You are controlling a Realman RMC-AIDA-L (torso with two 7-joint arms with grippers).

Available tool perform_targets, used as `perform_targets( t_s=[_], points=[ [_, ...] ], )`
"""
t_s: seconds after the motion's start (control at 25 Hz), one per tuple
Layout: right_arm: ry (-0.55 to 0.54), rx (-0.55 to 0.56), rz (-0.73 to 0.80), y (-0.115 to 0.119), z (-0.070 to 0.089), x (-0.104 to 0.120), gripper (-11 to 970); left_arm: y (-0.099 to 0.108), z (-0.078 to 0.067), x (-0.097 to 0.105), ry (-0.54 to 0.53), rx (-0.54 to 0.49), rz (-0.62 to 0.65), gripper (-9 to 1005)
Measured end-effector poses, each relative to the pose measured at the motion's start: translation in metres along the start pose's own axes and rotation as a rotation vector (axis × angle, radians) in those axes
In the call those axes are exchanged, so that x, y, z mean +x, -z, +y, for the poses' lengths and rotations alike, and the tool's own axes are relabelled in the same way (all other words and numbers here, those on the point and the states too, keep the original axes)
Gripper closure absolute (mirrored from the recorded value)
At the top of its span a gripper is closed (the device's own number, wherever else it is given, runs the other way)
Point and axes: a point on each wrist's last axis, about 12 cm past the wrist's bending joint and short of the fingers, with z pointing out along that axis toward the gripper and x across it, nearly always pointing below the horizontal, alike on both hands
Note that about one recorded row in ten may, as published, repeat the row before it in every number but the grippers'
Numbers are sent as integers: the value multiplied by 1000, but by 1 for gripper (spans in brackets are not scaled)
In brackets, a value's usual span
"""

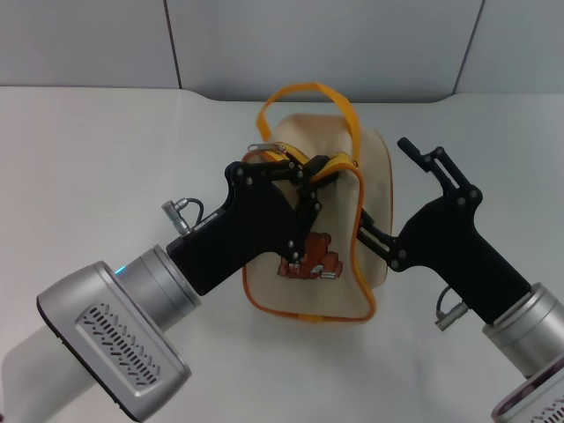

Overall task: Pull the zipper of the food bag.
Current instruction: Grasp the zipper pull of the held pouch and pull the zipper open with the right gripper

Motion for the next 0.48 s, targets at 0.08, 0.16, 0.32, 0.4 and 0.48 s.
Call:
perform_targets(
  t_s=[0.08,0.16,0.32,0.4,0.48],
  points=[
    [0,5,-9,-2,0,-1,180,0,0,0,0,0,-1,934],
    [-1,11,-19,-4,-1,-3,186,0,0,0,1,0,-1,934],
    [-5,13,-29,-7,-1,-4,198,0,0,0,2,0,-1,934],
    [-5,12,-31,-8,-1,-4,204,0,0,0,3,0,-1,934],
    [-5,8,-32,-8,0,-4,210,0,-1,0,4,0,-1,934]
  ],
)
